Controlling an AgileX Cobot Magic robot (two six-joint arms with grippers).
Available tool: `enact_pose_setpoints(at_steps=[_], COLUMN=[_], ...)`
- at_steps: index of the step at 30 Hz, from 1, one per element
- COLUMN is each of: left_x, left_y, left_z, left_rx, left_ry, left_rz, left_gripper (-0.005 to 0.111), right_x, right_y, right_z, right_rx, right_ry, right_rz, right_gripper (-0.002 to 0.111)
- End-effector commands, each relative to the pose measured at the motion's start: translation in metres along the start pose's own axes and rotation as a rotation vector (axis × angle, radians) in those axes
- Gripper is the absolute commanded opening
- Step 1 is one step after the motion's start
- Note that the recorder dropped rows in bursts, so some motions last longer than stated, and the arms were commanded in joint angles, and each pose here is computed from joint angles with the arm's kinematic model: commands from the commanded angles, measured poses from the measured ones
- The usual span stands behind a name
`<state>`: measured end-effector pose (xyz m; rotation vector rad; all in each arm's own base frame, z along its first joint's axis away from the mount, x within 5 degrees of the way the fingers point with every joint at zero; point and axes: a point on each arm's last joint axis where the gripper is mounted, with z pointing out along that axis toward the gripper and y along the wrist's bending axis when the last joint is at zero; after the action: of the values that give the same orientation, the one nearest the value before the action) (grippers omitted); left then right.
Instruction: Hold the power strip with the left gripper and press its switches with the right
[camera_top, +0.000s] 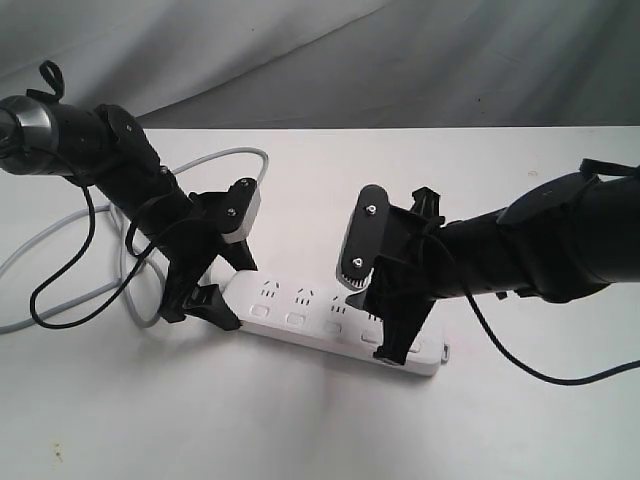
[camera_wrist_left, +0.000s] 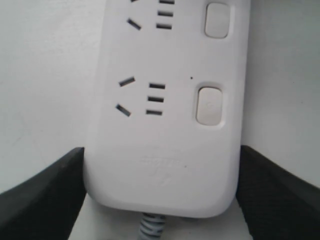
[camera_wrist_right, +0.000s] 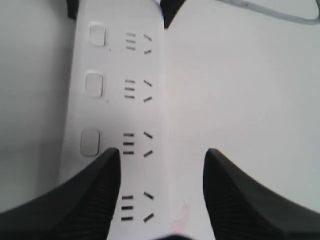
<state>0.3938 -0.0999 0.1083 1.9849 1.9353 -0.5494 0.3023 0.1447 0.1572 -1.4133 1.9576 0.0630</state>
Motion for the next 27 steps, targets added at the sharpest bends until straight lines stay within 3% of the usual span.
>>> enact_pose_setpoints(at_steps=[1, 27], left_x=[-0.001, -0.001], left_y=[0.000, 0.000], left_z=[0.000, 0.000], left_rx=[0.001, 0.001], left_ry=[0.010, 0.010], left_rz=[0.006, 0.006], left_gripper=[0.067, 0.067], right_x=[0.006, 0.028], right_y=[0.003, 0.015], right_z=[-0.001, 0.014], right_rx=[-0.013, -0.071], right_ry=[0.012, 0.077], right_rz=[-0.011, 0.059], right_gripper=[0.048, 0.048])
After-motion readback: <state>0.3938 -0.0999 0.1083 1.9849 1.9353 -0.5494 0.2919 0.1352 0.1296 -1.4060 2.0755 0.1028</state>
